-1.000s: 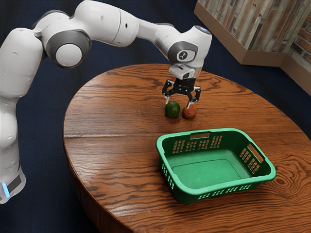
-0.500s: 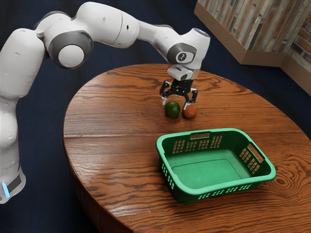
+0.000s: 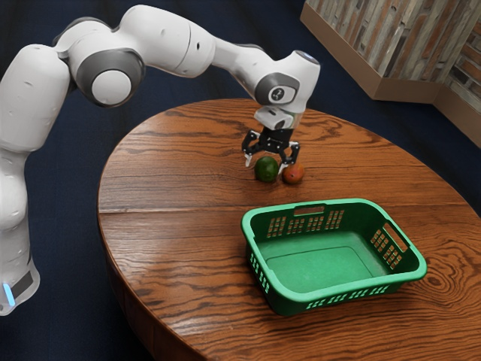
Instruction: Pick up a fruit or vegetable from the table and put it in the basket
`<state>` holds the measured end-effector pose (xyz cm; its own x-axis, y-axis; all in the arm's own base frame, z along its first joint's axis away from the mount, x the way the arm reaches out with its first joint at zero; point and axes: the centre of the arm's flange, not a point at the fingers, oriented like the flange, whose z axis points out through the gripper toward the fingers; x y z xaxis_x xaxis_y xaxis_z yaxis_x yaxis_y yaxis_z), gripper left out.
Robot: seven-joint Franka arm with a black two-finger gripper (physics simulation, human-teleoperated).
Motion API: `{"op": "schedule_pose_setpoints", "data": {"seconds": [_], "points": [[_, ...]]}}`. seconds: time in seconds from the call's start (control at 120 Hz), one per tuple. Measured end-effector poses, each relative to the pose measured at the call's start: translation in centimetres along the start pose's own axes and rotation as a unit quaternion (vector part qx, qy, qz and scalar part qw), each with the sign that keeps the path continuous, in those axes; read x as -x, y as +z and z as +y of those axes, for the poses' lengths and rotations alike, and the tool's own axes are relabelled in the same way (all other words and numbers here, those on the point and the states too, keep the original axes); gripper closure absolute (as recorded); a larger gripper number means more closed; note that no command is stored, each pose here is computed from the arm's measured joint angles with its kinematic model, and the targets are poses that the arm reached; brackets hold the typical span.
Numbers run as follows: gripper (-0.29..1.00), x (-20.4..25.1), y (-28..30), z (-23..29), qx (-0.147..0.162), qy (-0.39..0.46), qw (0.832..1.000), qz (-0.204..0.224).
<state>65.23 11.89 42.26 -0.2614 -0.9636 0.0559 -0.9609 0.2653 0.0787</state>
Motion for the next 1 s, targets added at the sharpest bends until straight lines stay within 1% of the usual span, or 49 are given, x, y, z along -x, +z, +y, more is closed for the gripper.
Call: {"op": "schedule_pose_setpoints", "data": {"seconds": [0.517,0.717,0.808,1.0], "points": [[0.0,0.1,0.6,-0.5,-0.011,0.0,1.0,0.004],[0.26,0.7,0.9,-0.2,-0.013,-0.005,1.0,0.005],[0.31,1.0,0.9,-0.2,-0.017,-0.009,1.0,0.008],[0.32,1.6,0.4,0.2,-0.027,-0.018,0.999,0.015]]}}
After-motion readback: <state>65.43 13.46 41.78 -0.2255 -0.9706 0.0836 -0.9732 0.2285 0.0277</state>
